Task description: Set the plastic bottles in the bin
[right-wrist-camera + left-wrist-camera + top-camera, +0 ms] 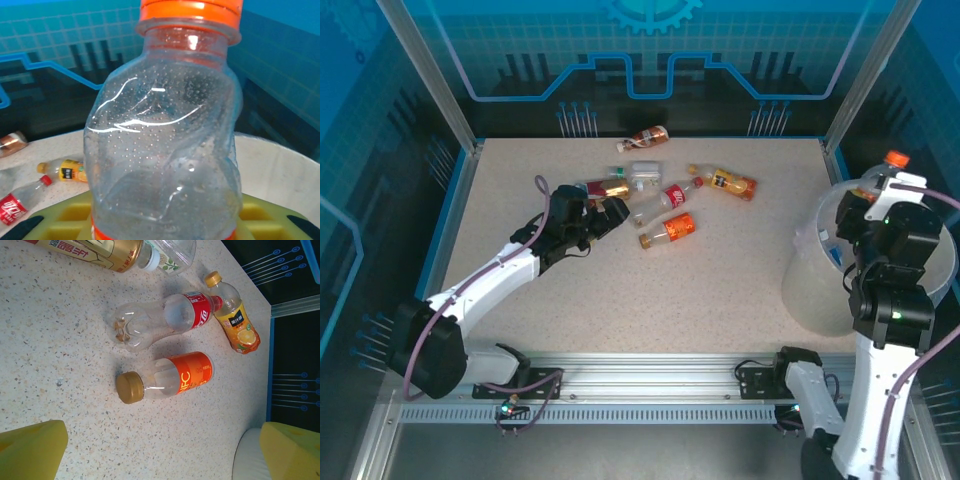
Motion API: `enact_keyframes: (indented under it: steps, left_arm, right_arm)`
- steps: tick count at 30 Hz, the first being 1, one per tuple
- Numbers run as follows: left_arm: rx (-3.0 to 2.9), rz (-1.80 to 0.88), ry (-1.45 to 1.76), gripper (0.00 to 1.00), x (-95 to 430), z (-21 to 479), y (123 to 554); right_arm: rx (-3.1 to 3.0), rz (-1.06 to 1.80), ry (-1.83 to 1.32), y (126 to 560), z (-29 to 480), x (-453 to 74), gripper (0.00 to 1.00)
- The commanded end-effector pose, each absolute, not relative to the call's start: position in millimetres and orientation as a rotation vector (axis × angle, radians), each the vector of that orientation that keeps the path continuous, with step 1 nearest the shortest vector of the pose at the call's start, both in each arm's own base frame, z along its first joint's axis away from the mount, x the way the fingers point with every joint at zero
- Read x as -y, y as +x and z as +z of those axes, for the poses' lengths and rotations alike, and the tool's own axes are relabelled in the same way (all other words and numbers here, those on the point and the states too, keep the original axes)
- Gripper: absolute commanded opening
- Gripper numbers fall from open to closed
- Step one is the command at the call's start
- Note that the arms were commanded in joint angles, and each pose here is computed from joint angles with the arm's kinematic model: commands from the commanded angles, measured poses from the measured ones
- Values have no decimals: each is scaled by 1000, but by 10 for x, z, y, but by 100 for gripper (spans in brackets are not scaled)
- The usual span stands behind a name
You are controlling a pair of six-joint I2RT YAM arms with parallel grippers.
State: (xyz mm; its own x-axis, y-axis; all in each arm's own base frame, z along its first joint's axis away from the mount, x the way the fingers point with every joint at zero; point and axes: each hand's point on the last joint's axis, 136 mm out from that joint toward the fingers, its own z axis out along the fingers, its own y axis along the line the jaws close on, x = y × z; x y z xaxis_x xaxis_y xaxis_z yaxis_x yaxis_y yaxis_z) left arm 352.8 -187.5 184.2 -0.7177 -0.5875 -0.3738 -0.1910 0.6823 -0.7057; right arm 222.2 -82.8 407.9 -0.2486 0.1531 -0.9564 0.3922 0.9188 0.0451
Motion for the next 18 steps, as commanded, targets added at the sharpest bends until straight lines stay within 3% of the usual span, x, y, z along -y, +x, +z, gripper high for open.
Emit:
enact_keyframes:
  steps: [1,9,18]
  left_arm:
    - [-2302,-869,-551,99,1925,1919,3561]
    - [-2314,-849,-562,99,1904,1886,3554]
    - [-2322,-869,-554,99,1957,1868,3590]
  right_arm:
    - [-1882,-110,514,2304,3857,913,23]
    - [-1965,-59,779,2299,3485,1278,28]
    - [-2056,145,822,2460,3298,1123,53]
